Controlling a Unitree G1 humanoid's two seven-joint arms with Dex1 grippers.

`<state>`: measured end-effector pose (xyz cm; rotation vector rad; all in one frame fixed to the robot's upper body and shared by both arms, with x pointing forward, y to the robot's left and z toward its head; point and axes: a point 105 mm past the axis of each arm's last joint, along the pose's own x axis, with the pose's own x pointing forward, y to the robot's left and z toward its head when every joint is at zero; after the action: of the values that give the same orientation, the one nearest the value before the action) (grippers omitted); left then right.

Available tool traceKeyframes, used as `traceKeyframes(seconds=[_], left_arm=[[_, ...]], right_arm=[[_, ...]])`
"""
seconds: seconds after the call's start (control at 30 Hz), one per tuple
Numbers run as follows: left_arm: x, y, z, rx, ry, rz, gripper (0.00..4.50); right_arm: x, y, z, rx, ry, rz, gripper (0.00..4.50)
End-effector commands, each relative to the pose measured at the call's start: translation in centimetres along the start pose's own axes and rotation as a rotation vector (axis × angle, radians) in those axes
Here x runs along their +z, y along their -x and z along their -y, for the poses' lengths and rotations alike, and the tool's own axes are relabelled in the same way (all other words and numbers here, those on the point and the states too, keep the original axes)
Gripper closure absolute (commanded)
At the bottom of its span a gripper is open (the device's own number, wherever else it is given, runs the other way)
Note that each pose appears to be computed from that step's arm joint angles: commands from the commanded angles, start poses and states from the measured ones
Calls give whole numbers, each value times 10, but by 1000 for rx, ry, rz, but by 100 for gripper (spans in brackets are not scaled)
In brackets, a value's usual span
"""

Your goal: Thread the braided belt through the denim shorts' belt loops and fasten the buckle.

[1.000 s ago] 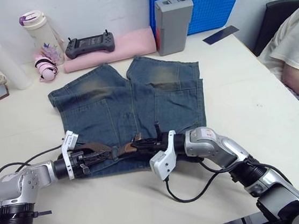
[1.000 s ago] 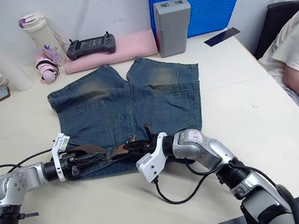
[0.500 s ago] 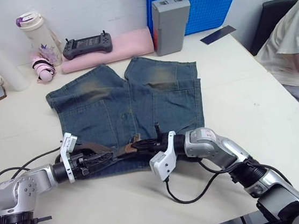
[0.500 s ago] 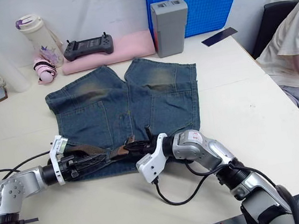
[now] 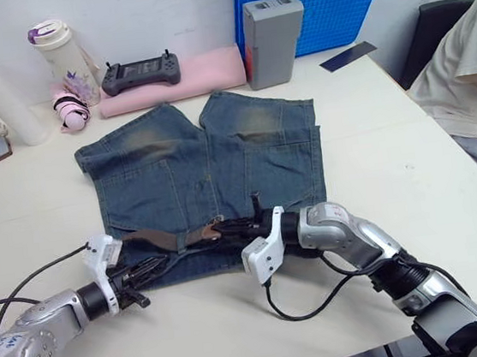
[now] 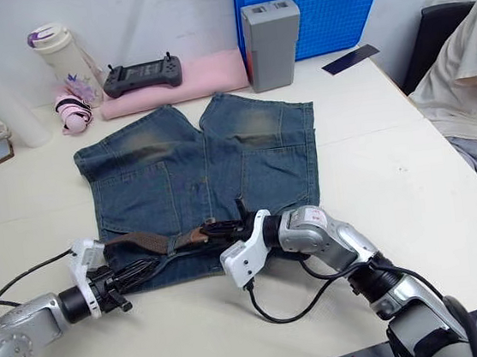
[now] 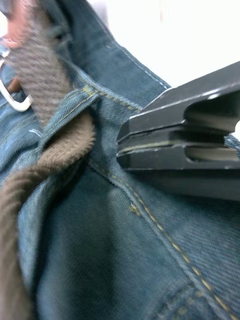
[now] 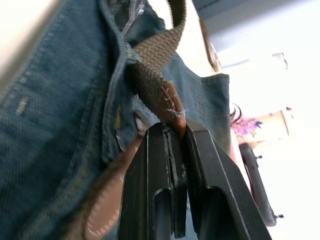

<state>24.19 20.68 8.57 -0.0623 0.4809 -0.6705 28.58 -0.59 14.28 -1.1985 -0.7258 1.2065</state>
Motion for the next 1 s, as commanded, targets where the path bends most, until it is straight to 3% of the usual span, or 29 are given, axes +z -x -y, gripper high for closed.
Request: traceKeyframes(seconds=[0.03, 0.23, 0.47, 0.57, 0.77, 0.87, 1.0], left_arm=[[-24, -9, 4, 38, -118, -91, 441], [2, -8, 11, 29, -224, 24, 441], [34, -4, 33, -65, -348, 142, 441], [57, 10, 52, -189, -375, 221, 356], [86, 42, 48, -321, -224, 206, 88], [109, 43, 41, -277, -234, 283, 88], [116, 14, 37, -185, -355, 326, 88]], right_arm=[[7, 21, 39, -121, -74, 35, 450], [-8, 48, 83, -269, -361, 4, 450], [-4, 47, 83, -255, -440, 8, 450], [-3, 42, 75, -229, -434, -5, 450], [-5, 37, 69, -204, -408, -37, 450], [-5, 35, 66, -193, -397, -43, 450], [0, 33, 69, -194, -393, -23, 450]])
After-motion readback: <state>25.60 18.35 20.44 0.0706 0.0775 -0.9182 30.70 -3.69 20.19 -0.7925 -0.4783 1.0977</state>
